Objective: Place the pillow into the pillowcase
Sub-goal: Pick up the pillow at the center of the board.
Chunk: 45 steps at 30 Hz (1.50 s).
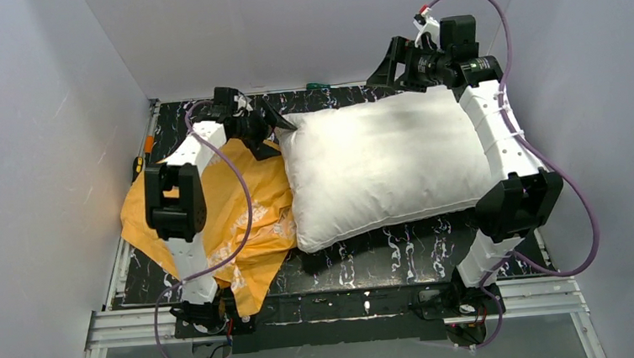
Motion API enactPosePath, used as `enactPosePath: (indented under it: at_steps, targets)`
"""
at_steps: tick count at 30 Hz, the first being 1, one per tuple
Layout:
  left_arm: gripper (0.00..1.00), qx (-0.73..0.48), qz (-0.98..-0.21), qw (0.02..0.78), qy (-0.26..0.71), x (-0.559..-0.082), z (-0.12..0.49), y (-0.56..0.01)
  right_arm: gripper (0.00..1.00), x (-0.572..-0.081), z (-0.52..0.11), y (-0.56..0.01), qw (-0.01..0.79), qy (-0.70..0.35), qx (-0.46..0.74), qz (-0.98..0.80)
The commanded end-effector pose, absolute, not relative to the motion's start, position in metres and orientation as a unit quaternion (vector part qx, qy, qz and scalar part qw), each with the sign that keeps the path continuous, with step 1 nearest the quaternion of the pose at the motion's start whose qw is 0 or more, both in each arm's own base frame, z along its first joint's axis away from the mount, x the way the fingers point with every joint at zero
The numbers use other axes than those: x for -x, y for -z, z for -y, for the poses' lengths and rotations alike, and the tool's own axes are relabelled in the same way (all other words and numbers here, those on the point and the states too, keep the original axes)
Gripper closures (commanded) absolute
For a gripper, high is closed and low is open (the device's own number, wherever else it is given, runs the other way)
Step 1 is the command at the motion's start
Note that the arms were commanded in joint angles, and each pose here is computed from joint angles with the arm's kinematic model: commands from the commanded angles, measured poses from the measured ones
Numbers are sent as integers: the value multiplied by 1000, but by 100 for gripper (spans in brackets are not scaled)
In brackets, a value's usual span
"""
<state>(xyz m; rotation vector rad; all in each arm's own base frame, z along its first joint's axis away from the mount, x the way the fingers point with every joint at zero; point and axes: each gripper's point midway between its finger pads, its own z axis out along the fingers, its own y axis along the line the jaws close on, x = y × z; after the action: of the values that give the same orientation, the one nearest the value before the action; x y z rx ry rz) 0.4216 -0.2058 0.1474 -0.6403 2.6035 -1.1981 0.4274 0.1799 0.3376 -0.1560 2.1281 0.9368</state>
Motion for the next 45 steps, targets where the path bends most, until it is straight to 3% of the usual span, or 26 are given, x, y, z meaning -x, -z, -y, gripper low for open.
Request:
enactPosePath:
  at_steps: [1, 6, 13, 23, 45]
  targets:
    - [12, 137, -839, 150, 504, -473, 242, -198, 2, -438, -193, -358, 422, -389, 102, -812]
    - [49, 24, -830, 118, 545, -458, 306, -225, 2, -456, -219, -356, 420, -423, 134, -791]
    - [98, -81, -835, 171, 517, -395, 322, -257, 2, -466, -264, -360, 411, -472, 188, -757]
    - [100, -169, -789, 339, 484, -354, 296, -334, 2, -430, -319, -357, 356, -553, 284, -698]
    - [100, -223, -708, 425, 518, -339, 285, -440, 2, -338, -305, -370, 282, -626, 353, -636]
